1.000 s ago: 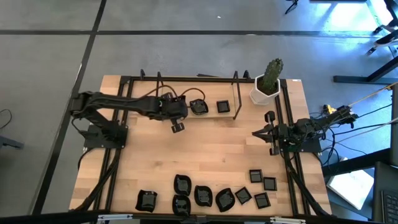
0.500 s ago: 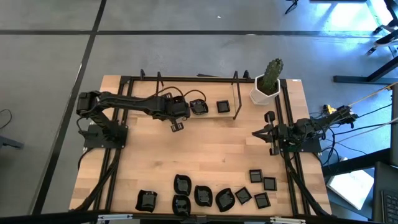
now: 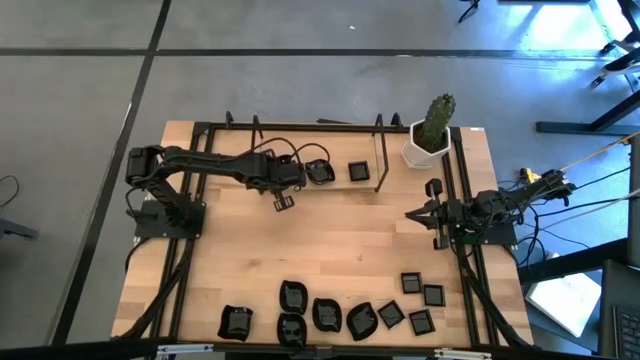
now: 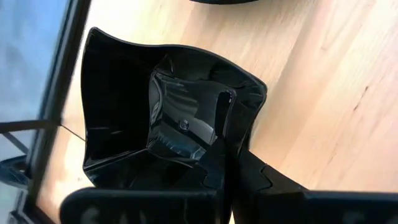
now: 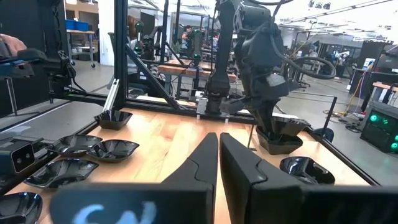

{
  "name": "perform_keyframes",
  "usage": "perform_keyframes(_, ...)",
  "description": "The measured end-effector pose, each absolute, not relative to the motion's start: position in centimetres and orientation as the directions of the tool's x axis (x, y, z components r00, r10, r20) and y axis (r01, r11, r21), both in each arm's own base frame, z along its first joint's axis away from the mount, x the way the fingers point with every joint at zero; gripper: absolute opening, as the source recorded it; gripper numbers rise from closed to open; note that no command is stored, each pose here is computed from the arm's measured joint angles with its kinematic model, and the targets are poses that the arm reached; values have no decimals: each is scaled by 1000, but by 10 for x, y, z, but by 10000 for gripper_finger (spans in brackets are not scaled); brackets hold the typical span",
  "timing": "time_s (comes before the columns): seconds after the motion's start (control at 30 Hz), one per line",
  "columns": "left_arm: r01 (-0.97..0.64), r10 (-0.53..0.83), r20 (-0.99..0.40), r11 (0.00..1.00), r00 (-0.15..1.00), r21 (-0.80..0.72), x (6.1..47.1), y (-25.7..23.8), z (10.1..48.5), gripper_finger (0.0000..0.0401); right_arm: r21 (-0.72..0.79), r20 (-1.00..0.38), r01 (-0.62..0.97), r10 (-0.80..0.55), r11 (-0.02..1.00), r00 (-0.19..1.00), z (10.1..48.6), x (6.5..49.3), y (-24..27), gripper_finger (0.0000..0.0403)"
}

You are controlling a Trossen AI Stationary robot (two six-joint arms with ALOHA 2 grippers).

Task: Pick & Place Mini shaped plates
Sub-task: Stack the black distorted square plate on top of the black distorted square plate on the shelf

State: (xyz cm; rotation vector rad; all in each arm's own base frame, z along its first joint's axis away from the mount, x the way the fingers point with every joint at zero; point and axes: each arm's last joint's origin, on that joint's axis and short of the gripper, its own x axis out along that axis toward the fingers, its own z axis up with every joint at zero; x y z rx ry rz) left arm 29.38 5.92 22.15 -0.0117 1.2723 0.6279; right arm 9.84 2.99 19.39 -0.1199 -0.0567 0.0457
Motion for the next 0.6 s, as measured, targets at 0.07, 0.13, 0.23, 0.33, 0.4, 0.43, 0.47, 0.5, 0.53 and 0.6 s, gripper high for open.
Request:
perform_keyframes(0.07,-457,411,-898,836,157,302,294,59,221,3,-121,54,-42,49,992,997,194,98,30,20)
perform_keyframes(0.13,-471,393,-905,837,162,279,294,58,221,3,-121,54,-42,49,992,997,194,98,30,20)
perform_keyframes(0.23,-475,390,-907,836,161,275,294,58,221,3,-121,54,-42,49,992,997,194,98,30,20)
perform_keyframes(0.33,-461,393,-906,841,157,285,294,58,221,3,-121,54,-42,49,992,997,194,98,30,20)
perform_keyframes(0.4,-457,393,-906,842,156,286,293,58,221,3,-121,54,-42,49,992,997,194,98,30,20)
perform_keyframes(0.43,-456,393,-906,842,155,287,293,58,221,3,-121,54,-42,49,992,997,194,98,30,20)
perform_keyframes(0.47,-456,393,-906,842,155,287,293,58,221,3,-121,54,-42,49,992,997,194,98,30,20)
perform_keyframes(0.5,-457,393,-906,842,155,287,293,58,221,3,-121,54,-42,49,992,997,194,98,30,20)
perform_keyframes(0.53,-456,392,-907,842,156,286,293,58,221,3,-121,54,-43,49,992,997,194,98,30,20)
perform_keyframes(0.6,-449,392,-907,846,156,288,293,58,221,3,-121,54,-42,49,992,997,194,98,30,20)
